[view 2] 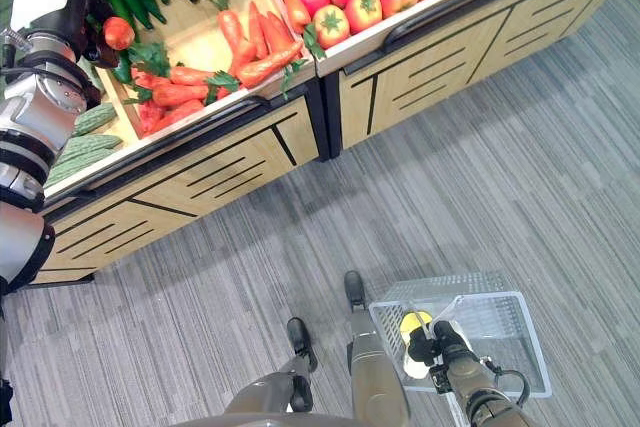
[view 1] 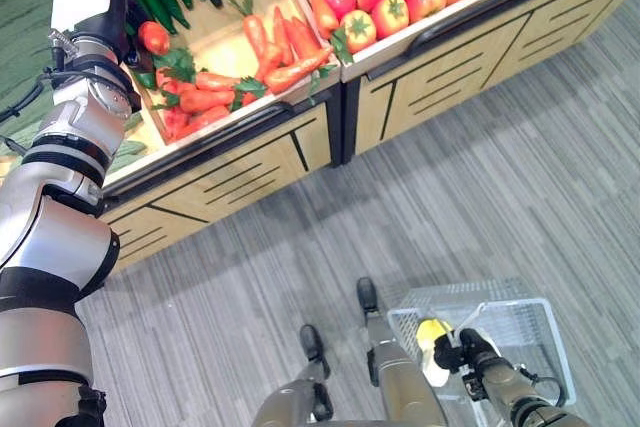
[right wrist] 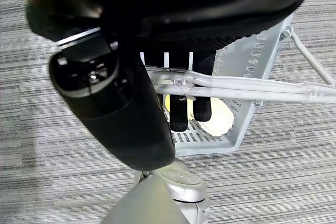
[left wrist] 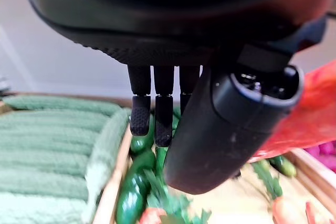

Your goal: Get the vegetables into the basket

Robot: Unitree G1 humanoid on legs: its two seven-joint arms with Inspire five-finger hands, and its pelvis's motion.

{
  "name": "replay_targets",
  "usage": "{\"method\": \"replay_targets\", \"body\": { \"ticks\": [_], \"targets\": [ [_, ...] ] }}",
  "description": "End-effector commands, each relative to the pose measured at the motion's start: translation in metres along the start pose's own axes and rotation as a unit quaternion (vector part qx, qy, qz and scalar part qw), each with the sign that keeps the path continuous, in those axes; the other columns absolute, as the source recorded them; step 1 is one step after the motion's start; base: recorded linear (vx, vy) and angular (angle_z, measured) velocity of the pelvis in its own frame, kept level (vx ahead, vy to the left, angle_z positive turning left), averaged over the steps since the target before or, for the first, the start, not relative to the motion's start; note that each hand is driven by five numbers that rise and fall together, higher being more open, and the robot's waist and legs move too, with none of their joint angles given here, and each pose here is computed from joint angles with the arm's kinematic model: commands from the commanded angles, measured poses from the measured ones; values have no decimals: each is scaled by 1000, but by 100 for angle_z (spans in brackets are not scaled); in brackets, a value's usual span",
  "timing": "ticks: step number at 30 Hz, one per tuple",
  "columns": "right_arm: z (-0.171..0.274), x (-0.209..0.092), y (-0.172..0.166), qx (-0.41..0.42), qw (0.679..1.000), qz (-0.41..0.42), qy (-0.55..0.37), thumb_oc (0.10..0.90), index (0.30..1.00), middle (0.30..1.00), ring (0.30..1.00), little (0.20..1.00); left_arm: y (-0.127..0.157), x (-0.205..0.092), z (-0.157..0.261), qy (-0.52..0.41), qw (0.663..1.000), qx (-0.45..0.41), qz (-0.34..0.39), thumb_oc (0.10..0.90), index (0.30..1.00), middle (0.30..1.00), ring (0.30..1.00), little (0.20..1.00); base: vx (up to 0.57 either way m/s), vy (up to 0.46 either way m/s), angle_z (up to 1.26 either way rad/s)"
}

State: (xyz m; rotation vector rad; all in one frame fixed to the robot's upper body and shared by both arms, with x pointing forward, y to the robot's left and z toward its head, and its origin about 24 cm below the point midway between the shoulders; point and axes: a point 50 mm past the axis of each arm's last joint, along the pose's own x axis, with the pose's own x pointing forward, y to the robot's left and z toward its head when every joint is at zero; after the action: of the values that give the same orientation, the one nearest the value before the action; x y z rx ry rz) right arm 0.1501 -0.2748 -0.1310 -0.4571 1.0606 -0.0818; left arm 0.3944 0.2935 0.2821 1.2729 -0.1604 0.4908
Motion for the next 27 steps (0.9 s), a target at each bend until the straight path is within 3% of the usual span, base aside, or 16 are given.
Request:
{"method": "replay_targets", "body": {
  "ticks": [1, 14, 20, 21, 27],
  "targets": [
    [-62, -15, 6, -7, 996, 19, 87, 400, 300, 300, 300, 300, 32, 3, -6, -17, 998, -3, 58, 400, 300, 300, 300, 300, -48, 86, 24],
    [-69, -17, 21, -25, 991, 50, 119, 400, 300, 300, 300, 300, 1, -24, 47, -160, 977, -139, -10, 400, 300, 300, 300, 300, -75, 55, 18],
    [-68, -17, 29, -22, 991, 60, 120, 400, 300, 300, 300, 300, -23, -54, 51, -191, 956, -218, -43, 400, 300, 300, 300, 300, -60, 18, 11],
    [-69, -17, 32, -18, 990, 61, 122, 400, 300, 300, 300, 300, -30, -71, 52, -211, 946, -241, -57, 400, 300, 300, 300, 300, -45, 28, 12],
    [-73, -20, 41, -28, 989, 77, 125, 400, 300, 300, 300, 300, -55, -113, 41, -209, 927, -295, -96, 400, 300, 300, 300, 300, -29, 25, 10]
  ]
}}
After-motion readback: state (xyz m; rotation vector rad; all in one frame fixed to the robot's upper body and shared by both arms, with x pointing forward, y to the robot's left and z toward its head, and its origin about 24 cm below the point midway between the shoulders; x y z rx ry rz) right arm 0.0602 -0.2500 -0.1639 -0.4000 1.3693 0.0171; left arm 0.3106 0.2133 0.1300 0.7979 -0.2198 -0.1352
